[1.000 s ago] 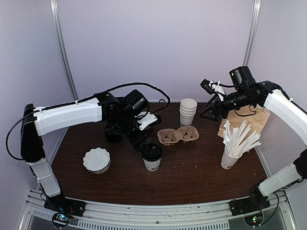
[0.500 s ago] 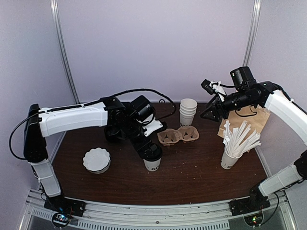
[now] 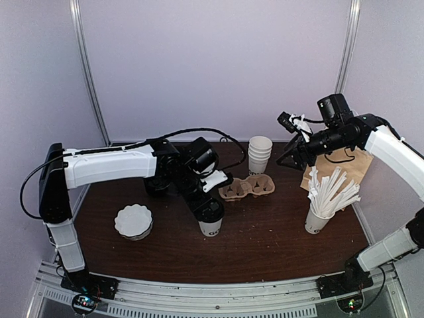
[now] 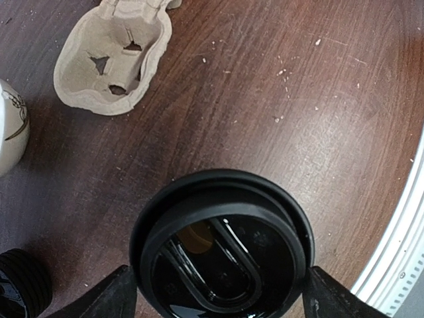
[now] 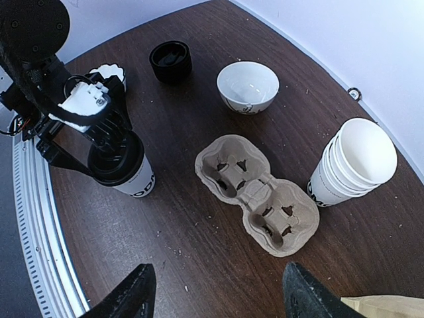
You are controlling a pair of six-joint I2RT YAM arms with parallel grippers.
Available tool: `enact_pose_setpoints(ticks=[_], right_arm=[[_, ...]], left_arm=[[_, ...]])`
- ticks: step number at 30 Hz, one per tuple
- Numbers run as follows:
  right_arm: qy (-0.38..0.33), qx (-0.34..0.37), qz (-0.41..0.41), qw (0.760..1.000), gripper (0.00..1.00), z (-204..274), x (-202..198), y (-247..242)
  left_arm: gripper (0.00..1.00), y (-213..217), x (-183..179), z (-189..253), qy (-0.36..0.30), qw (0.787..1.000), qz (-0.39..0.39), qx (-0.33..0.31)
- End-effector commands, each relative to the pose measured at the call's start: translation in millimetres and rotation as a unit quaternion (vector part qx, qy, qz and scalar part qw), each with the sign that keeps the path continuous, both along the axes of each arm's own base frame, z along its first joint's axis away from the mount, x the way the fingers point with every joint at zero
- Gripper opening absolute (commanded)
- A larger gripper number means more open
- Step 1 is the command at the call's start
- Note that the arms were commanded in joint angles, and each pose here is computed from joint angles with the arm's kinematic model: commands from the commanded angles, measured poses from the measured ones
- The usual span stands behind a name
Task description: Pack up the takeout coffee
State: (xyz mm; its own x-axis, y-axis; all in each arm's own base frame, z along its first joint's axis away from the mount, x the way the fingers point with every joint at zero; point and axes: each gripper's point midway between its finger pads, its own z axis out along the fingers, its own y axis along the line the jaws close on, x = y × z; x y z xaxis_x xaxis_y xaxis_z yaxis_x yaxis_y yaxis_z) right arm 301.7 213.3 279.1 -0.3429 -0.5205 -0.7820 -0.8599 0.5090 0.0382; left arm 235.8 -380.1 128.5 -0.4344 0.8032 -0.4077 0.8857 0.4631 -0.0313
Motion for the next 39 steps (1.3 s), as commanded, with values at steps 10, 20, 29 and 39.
enact_pose_setpoints(ticks=[10,20,29,39], right_arm=[[-0.016,0.005,-0.002,1.000,0.69,4.8,1.6,-2.3],[-0.015,0.004,-0.003,1.000,0.69,4.9,1.6,-2.6],[-0.018,0.003,-0.006,1.000,0.69,4.5,1.4,-4.2],[-0.018,0.003,-0.005,1.000,0.69,3.5,2.0,-3.7]], left_arm=[[0.74,-4.4,2.2,8.4,-0.002,1.000,-0.003,-0.011],[0.73,22.7,28.0,30.6,-0.063,0.998,0.021,0.018],[0.73,70.2,91.8,49.4,-0.081,0.993,0.090,0.009],[0.73,103.4,173.2,45.9,-0.081,0.979,0.186,-0.003]])
